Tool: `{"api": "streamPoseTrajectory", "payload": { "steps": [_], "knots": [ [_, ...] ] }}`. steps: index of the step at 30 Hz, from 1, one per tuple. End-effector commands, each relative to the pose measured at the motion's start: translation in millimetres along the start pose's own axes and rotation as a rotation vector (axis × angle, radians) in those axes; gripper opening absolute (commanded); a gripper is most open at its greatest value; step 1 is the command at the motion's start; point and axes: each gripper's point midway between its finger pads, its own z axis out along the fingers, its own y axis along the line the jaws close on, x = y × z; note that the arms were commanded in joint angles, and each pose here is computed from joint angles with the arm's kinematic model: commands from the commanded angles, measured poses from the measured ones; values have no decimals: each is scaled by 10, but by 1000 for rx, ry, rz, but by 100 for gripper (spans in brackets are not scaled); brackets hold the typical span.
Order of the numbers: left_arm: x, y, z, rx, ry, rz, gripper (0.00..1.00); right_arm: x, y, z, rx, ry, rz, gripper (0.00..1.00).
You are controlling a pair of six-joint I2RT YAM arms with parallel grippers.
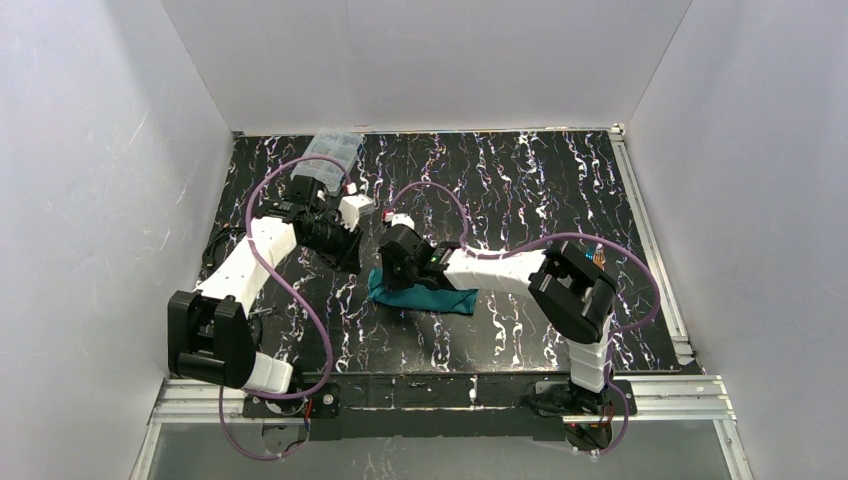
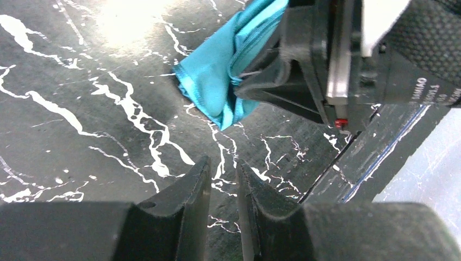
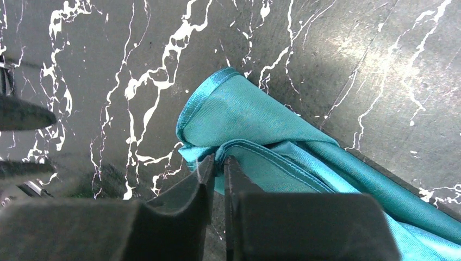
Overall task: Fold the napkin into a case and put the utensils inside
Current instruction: Stuff the top corner of the smaller-rectangle-folded napkin into the folded napkin.
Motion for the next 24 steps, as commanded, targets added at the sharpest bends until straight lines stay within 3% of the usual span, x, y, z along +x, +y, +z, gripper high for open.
{"api": "streamPoseTrajectory", "payload": {
  "steps": [1,7,16,19,24],
  "knots": [
    [13,-252,35,73,-1,52,21,-143,18,-31,-20,-39,20,16],
    [6,-359,152,91,9,90,21,-73,-21,6,-54,-14,44,13],
    [100,-304,379,40,23,208,20,-36,-72,55,-138,-9,131,16],
    [115,-263,415,22,23,237,19,-22,-52,44,-200,-1,179,21],
    [86,-235,406,-22,23,387,19,-5,-48,41,-249,2,221,23]
  ]
}}
